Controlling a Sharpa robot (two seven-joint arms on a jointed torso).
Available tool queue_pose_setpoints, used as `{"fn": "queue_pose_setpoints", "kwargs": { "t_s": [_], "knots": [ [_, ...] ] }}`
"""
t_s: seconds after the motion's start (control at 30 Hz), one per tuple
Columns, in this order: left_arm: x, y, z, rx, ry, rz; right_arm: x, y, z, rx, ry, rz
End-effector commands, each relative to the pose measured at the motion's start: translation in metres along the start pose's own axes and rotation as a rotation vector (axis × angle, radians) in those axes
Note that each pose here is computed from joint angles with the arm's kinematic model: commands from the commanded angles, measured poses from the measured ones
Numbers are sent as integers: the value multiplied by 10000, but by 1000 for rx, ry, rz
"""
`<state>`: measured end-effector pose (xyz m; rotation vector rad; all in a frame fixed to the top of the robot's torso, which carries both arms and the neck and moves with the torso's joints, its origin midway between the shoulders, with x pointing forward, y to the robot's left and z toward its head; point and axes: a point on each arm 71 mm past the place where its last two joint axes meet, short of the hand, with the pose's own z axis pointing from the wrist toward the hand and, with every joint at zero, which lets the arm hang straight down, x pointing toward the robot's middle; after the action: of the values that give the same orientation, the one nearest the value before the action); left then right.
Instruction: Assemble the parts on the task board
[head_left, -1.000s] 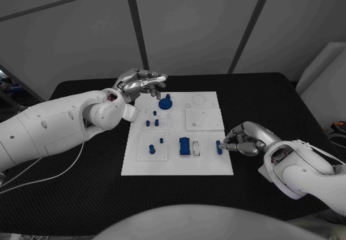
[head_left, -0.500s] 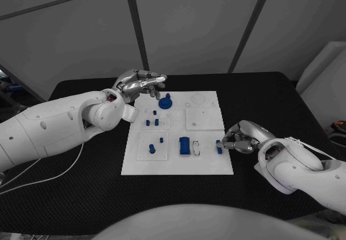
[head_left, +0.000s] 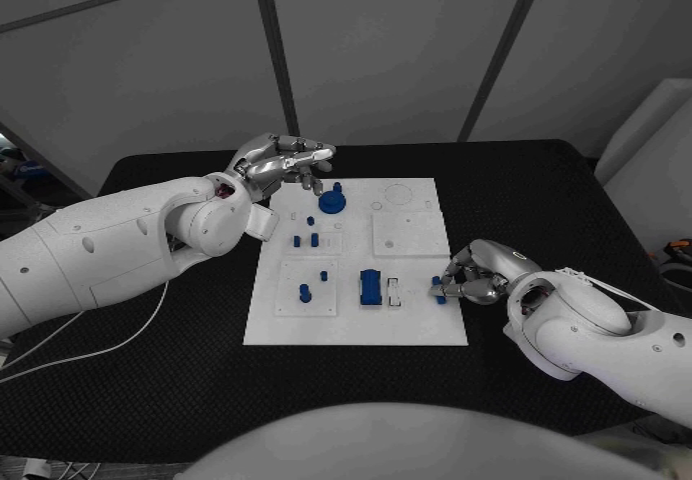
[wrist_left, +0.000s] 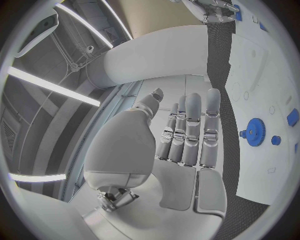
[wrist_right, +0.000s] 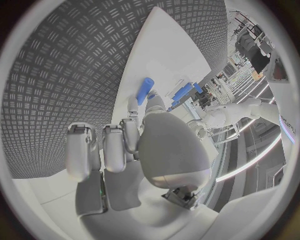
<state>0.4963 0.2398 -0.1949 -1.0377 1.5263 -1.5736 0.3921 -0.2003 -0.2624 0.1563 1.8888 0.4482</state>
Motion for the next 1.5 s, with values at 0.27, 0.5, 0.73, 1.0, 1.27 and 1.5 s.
{"fn": "queue_pose_setpoints", "kwargs": {
  "t_s": [0.27, 0.5, 0.73, 1.0, 1.27, 1.5],
  "knots": [
    [-2, -14, -6, 7, 10, -5, 58, 38, 16, 9, 46, -162],
    [12, -10, -8, -2, 23, -8, 77, 77, 28, 5, 45, -201],
    [12, -11, -11, -3, 25, -9, 85, 124, 31, -3, 32, -210],
    [13, -11, -13, -3, 25, -9, 68, 144, 1, 8, 15, -114],
    [11, -11, -13, -3, 23, -8, 63, 194, -55, 17, 23, 25],
    [22, -13, -12, -2, 29, -10, 71, 297, -65, 0, 15, 134]
  ]
}}
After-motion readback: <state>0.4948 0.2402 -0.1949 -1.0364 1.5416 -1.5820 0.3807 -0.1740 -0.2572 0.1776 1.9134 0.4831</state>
